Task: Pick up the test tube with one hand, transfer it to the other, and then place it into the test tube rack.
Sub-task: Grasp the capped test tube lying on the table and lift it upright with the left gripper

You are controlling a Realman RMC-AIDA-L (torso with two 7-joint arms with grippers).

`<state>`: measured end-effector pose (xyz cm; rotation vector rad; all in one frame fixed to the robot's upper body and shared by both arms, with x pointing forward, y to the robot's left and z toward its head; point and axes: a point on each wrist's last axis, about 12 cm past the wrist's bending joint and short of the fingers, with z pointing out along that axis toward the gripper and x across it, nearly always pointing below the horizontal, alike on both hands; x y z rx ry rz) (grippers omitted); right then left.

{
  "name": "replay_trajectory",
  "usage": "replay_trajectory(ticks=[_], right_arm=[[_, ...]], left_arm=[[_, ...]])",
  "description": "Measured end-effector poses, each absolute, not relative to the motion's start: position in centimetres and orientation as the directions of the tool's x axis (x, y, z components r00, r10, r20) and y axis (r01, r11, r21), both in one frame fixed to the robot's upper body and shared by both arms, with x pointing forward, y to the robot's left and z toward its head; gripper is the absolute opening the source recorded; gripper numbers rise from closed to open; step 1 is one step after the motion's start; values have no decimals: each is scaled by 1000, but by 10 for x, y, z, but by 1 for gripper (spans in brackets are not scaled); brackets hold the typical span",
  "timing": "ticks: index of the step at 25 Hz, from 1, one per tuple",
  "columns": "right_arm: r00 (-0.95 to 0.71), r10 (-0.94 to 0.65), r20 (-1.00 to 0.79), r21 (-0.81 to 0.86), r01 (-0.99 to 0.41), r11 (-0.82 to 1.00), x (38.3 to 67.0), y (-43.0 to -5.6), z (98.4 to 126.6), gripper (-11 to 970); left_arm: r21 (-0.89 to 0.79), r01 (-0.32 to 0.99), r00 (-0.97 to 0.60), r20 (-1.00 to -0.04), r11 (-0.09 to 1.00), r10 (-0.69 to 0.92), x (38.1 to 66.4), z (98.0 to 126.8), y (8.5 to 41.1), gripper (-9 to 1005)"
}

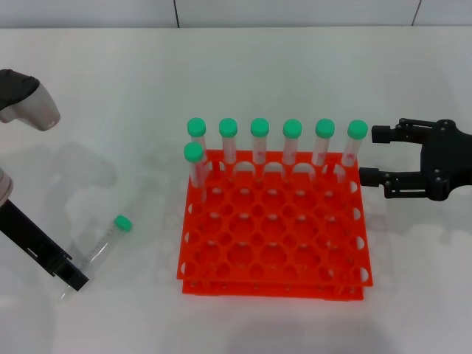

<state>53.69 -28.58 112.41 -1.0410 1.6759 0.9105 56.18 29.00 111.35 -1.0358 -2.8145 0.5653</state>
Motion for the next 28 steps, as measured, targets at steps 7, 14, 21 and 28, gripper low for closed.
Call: replay_trajectory(ticks=[7, 14, 21, 28], right_arm=[[-208, -233, -950, 112, -924, 366, 537, -286, 1124, 797], [-208, -232, -950, 112, -924, 367, 537, -286, 1124, 797], [-205, -224, -953, 112, -923, 368, 537, -286, 1125, 798], [-205, -224, -953, 112, -923, 369, 537, -287, 1125, 797]], left_arm=[[-370, 609, -766, -44, 702, 641, 562, 1114, 290, 225], [-370, 609, -766, -45, 702, 641, 562, 1114, 290, 192], [-372, 607, -766, -40, 702, 642, 561, 1113, 290, 178], [-375, 607, -766, -41, 701, 641, 560, 1112, 291, 178]])
